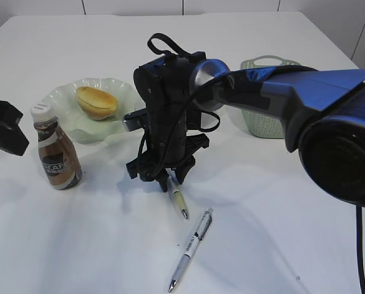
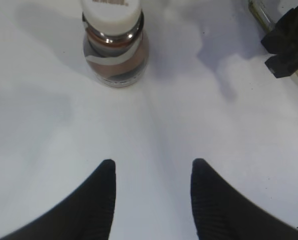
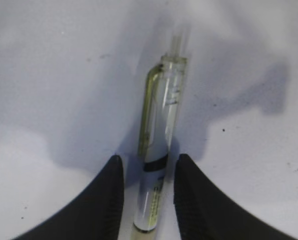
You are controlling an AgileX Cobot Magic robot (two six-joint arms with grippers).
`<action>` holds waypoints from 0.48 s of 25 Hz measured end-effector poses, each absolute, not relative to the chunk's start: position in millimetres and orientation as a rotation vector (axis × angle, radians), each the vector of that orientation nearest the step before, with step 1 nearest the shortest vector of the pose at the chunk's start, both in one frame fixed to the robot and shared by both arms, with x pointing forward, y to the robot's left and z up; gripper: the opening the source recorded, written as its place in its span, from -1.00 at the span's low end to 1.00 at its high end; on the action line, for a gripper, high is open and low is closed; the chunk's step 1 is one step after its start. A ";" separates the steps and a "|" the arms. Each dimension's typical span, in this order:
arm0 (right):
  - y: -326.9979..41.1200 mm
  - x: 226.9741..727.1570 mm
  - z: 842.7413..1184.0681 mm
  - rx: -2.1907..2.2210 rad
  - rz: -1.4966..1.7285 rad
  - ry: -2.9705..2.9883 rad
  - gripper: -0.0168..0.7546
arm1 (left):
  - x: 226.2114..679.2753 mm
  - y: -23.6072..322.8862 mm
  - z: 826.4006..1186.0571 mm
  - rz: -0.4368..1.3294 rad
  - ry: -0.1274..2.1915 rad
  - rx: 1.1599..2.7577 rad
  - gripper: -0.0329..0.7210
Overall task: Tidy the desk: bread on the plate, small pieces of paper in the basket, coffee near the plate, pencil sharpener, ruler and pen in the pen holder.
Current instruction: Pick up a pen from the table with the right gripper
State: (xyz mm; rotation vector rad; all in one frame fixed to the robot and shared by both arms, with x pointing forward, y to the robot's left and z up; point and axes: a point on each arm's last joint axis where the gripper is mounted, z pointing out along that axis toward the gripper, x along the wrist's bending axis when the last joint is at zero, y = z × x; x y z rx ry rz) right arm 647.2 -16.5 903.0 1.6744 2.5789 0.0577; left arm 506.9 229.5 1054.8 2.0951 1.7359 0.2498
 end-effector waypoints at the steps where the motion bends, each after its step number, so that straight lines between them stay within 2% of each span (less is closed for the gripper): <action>1: -16.5 647.2 903.0 1.674 0.058 2.579 -0.23 | 506.9 229.5 1054.8 0.250 1.736 2.095 -0.01; 12: -16.5 647.2 902.2 1.677 0.055 2.578 -0.53 | 506.9 229.5 1054.8 0.250 1.736 2.095 -0.01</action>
